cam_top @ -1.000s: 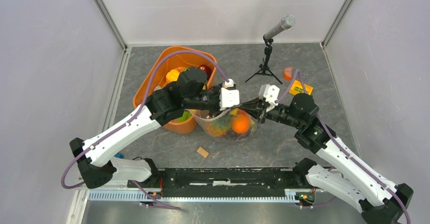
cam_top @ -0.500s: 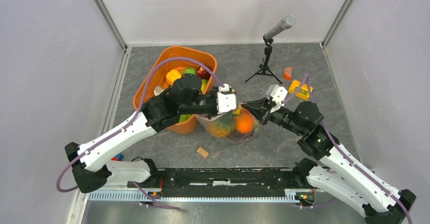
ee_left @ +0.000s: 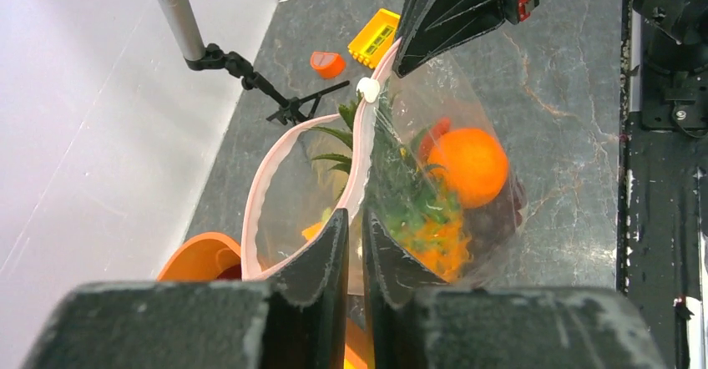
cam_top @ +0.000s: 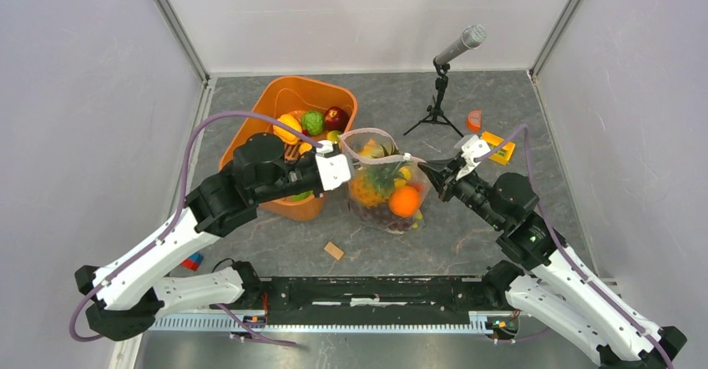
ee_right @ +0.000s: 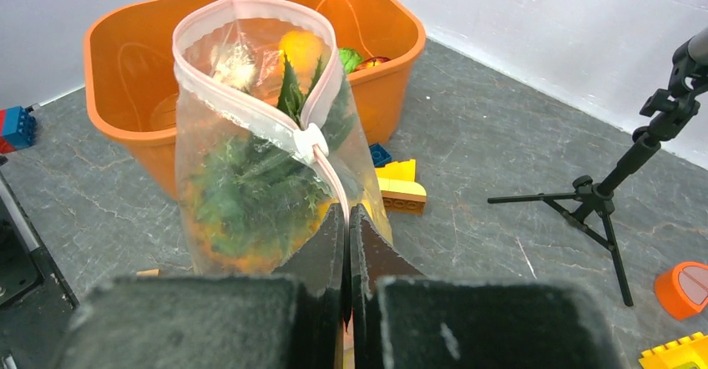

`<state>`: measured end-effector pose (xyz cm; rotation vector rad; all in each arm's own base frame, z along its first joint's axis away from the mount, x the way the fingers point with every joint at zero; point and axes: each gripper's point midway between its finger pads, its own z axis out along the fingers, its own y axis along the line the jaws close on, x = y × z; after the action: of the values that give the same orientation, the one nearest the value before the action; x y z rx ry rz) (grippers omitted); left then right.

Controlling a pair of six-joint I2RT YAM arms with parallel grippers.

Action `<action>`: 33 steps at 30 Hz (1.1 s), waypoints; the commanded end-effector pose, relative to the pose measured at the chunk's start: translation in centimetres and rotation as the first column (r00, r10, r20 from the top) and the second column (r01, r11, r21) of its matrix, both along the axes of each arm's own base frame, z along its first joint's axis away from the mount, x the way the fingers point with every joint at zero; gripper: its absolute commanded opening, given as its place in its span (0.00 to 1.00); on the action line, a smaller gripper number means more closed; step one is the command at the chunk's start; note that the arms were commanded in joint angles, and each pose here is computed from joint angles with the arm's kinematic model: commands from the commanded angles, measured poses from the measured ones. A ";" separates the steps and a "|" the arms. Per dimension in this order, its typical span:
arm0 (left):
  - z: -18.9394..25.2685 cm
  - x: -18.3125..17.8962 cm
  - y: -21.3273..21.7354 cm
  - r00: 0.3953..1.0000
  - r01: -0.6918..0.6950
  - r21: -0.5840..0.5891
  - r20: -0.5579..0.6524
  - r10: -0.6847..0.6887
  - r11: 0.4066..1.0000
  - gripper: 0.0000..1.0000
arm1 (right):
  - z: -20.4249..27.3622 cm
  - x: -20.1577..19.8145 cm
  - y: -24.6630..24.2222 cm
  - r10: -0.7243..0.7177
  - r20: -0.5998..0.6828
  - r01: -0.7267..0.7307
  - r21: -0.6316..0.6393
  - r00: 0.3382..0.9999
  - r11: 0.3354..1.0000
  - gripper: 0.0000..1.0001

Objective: Place the food in the zip-top bag and seal the zipper
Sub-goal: Adjust the fake fruit in the zipper food storage bag.

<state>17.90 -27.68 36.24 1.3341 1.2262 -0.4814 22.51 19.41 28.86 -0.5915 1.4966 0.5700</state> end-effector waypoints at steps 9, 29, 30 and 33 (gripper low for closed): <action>-1.3 0.7 -6.4 0.981 0.148 -0.023 -0.126 -0.149 0.989 0.63 | 0.8 -1.9 1.5 0.141 0.043 -0.142 0.008 0.989 0.990 0.00; -8.5 -0.8 -5.5 0.932 0.169 0.149 -0.345 -0.109 0.974 0.50 | 2.2 -0.5 0.0 0.016 0.053 -0.018 0.038 0.998 0.999 0.00; -8.7 -1.0 -5.3 0.930 0.171 0.149 -0.350 -0.109 0.974 0.50 | 2.4 -0.2 -0.4 -0.015 0.049 0.012 0.052 0.999 0.999 0.00; -9.0 -1.5 -5.2 0.926 0.173 0.140 -0.359 -0.113 0.975 0.58 | 3.2 -0.4 -0.2 0.003 0.073 -0.008 0.077 0.997 0.997 0.00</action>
<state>18.65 -33.66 27.64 1.5305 1.4557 -0.6692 21.61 19.96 28.77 -0.6380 1.4835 0.6121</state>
